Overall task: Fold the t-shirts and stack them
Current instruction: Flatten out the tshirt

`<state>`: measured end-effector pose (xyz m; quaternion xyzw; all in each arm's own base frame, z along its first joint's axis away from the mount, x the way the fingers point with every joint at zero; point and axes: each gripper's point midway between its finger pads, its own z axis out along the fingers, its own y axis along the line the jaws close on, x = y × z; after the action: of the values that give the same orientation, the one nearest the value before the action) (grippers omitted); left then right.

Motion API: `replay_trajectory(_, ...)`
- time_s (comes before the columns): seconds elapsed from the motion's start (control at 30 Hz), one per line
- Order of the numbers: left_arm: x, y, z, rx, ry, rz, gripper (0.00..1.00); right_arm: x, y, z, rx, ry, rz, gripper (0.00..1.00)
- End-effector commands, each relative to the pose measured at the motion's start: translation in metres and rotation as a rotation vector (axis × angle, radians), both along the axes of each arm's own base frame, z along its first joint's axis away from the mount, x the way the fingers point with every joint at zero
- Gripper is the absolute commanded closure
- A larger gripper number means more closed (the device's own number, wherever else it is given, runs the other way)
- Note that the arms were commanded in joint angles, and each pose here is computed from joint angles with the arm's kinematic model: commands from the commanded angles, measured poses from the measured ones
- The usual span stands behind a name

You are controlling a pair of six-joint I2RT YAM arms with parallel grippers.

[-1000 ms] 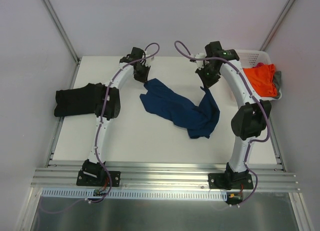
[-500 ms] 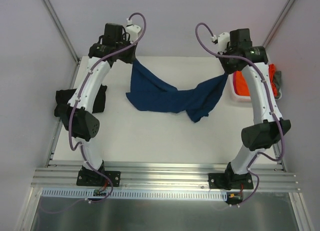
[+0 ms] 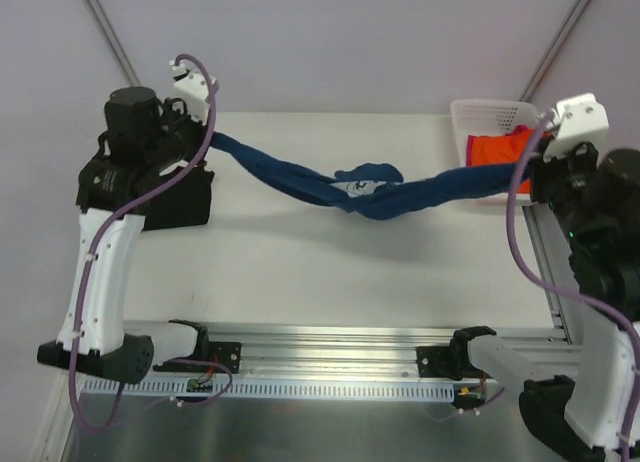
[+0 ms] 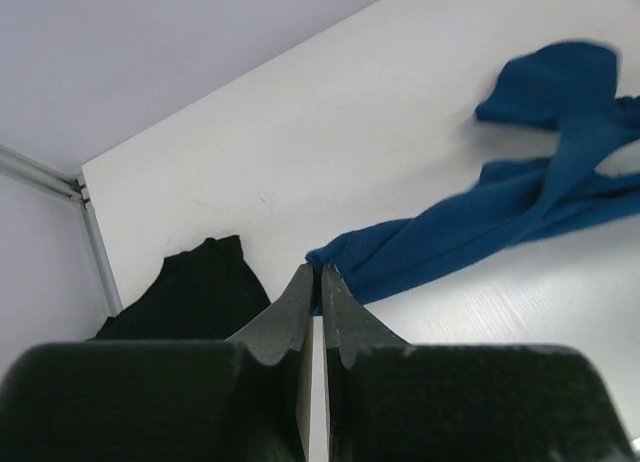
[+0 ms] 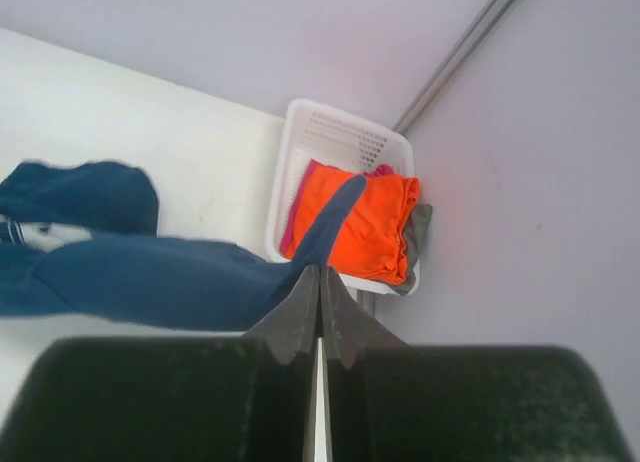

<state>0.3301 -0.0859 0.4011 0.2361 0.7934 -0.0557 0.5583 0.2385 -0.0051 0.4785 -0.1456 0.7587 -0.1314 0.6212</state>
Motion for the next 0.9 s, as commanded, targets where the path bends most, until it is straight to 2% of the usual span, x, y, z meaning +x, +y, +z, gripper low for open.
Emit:
replay_trajectory(0.0, -0.039, 0.012, 0.021, -0.078, -0.047, 0.022, 1.0, -0.04, 0.009, -0.001, 0.065, -0.033, 0.081, 0.99)
replay_trajectory(0.1, -0.072, 0.011, 0.017, -0.093, -0.03, -0.016, 1.0, -0.067, 0.018, -0.032, 0.088, 0.047, 0.144, 0.99)
replay_trajectory(0.13, -0.076, 0.011, 0.009, -0.091, -0.006, -0.02, 1.0, -0.083, 0.028, -0.041, 0.107, 0.063, 0.214, 1.0)
replay_trajectory(0.17, -0.084, 0.013, 0.004, -0.094, 0.012, -0.014, 1.0, -0.09, 0.032, -0.07, 0.12, 0.165, 0.228, 0.99)
replay_trajectory(0.23, -0.085, 0.016, -0.01, -0.095, 0.048, 0.0, 1.0, -0.108, 0.046, -0.093, 0.174, 0.22, 0.299, 0.99)
replay_trajectory(0.27, -0.084, 0.019, -0.013, -0.105, 0.058, 0.016, 1.0, -0.11, 0.053, -0.106, 0.21, 0.268, 0.315, 0.96)
replay_trajectory(0.3, -0.083, 0.02, -0.016, -0.111, 0.068, 0.021, 1.0, -0.114, 0.06, -0.115, 0.235, 0.305, 0.35, 0.88)
replay_trajectory(0.33, -0.083, 0.017, -0.018, -0.122, 0.082, 0.008, 1.0, -0.125, 0.077, -0.125, 0.283, 0.379, 0.437, 0.49)
replay_trajectory(0.37, -0.081, 0.017, -0.02, -0.13, 0.092, 0.01, 1.0, -0.129, 0.084, -0.133, 0.314, 0.433, 0.467, 0.3)
replay_trajectory(0.43, -0.078, 0.016, -0.02, -0.14, 0.101, 0.008, 1.0, -0.138, 0.096, -0.144, 0.371, 0.528, 0.517, 0.08)
replay_trajectory(0.53, -0.073, 0.014, -0.027, -0.141, 0.125, 0.004, 1.0, -0.121, 0.096, -0.15, 0.394, 0.544, 0.486, 0.04)
replay_trajectory(0.63, -0.073, 0.011, -0.043, -0.154, 0.174, -0.004, 1.0, -0.091, 0.098, -0.168, 0.432, 0.607, 0.447, 0.12)
replay_trajectory(0.7, -0.073, 0.009, -0.053, -0.16, 0.206, -0.011, 1.0, -0.07, 0.103, -0.188, 0.475, 0.71, 0.425, 0.15)
replay_trajectory(0.77, -0.072, 0.008, -0.059, -0.16, 0.224, -0.014, 1.0, -0.051, 0.106, -0.206, 0.495, 0.744, 0.411, 0.16)
replay_trajectory(0.8, -0.071, 0.007, -0.061, -0.161, 0.23, -0.018, 1.0, -0.042, 0.107, -0.217, 0.495, 0.784, 0.402, 0.18)
replay_trajectory(0.87, -0.067, 0.008, -0.065, -0.16, 0.246, -0.012, 1.0, -0.034, 0.113, -0.234, 0.4, 0.836, 0.426, 0.21)
